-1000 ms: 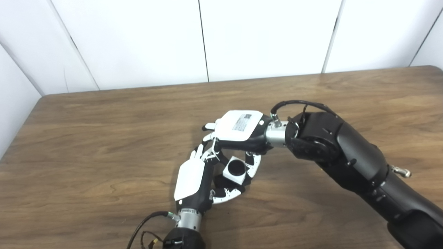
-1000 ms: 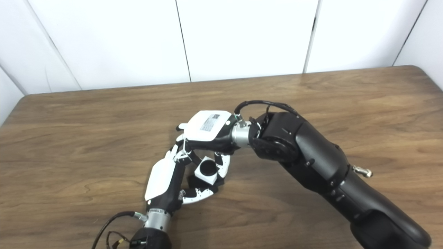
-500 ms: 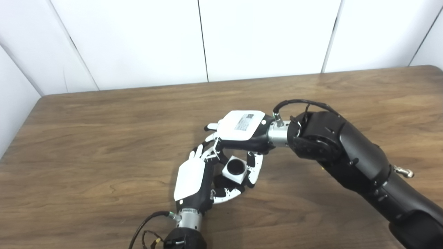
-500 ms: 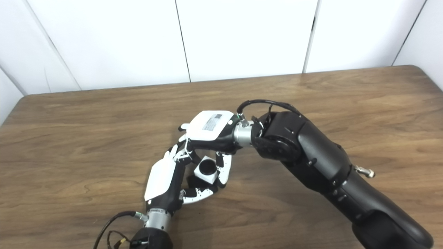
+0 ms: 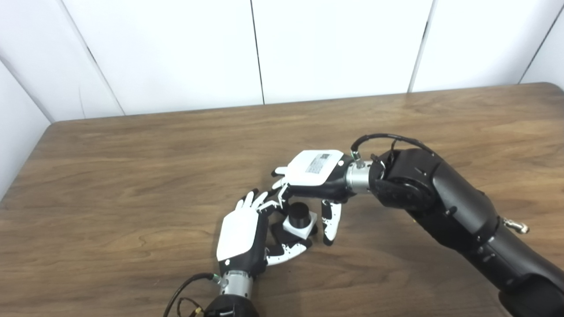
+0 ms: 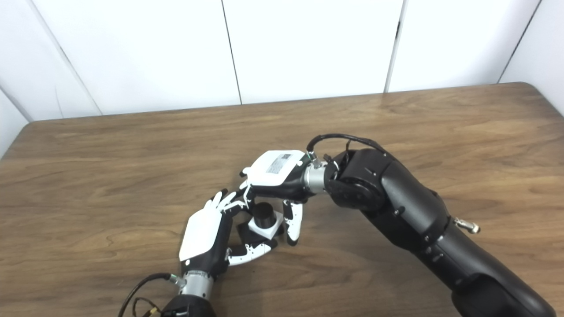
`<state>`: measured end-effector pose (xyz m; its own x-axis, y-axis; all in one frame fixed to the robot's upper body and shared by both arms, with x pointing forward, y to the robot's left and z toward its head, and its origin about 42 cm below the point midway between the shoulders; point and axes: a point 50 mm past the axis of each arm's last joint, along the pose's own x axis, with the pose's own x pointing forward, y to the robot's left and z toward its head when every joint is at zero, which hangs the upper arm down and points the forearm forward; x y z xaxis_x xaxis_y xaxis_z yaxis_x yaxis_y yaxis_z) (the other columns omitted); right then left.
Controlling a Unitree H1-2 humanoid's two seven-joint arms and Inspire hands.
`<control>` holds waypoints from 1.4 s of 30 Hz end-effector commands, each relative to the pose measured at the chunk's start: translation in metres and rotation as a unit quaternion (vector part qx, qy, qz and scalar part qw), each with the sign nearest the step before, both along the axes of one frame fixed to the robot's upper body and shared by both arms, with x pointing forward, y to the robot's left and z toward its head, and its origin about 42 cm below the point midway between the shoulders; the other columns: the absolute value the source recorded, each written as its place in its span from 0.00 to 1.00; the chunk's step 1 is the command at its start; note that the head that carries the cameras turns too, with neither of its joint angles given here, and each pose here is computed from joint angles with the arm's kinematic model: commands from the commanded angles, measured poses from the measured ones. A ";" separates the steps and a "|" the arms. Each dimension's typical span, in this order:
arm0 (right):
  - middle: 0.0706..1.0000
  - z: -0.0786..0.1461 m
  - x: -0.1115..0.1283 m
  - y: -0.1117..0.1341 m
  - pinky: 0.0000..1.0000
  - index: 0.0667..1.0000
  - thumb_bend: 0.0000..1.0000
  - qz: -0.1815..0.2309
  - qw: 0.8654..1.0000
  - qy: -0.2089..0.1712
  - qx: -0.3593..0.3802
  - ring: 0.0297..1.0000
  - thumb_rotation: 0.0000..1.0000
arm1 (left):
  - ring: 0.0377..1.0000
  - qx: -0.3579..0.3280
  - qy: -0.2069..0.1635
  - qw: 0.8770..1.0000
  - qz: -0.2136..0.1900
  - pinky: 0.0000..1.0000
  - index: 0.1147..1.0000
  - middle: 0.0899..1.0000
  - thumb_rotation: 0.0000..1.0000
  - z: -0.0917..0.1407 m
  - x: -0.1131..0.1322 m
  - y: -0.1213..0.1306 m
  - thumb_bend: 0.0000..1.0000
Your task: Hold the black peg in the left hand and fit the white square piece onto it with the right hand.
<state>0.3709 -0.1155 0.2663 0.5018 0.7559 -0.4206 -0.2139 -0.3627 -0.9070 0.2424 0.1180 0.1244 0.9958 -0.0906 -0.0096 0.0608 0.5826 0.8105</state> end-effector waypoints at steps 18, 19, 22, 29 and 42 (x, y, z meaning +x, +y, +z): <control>0.90 0.044 0.011 -0.013 0.92 0.62 0.99 -0.017 0.997 -0.056 0.045 1.00 0.35 | 0.99 0.000 -0.012 1.000 0.009 0.99 0.80 0.92 0.40 0.006 0.001 0.003 0.87; 0.89 0.045 0.012 -0.014 0.92 0.62 1.00 -0.019 0.997 -0.056 0.049 1.00 0.35 | 0.99 -0.002 -0.014 1.000 0.010 0.99 0.81 0.92 0.40 0.007 0.001 0.003 0.87; 0.89 0.049 0.013 -0.017 0.92 0.61 1.00 -0.023 0.996 -0.058 0.057 1.00 0.35 | 1.00 -0.008 -0.019 1.000 0.009 1.00 0.81 0.93 0.39 0.010 0.002 0.005 0.87; 0.89 0.058 0.017 -0.026 0.94 0.61 1.00 -0.038 0.995 -0.057 0.071 1.00 0.32 | 1.00 -0.012 -0.022 1.000 0.005 1.00 0.82 0.94 0.42 0.027 0.002 0.010 0.86; 0.90 0.059 0.019 -0.032 0.95 0.62 1.00 -0.050 0.994 -0.055 0.075 1.00 0.33 | 1.00 -0.019 -0.009 1.000 -0.002 1.00 0.84 0.95 0.46 0.050 0.001 0.025 0.87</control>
<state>0.3863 -0.1488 0.2975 0.5951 0.7369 -0.3206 -0.2153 -0.2382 -0.9470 0.2400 0.1407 0.1584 0.9939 -0.0943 -0.0569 0.1032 0.6160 0.7809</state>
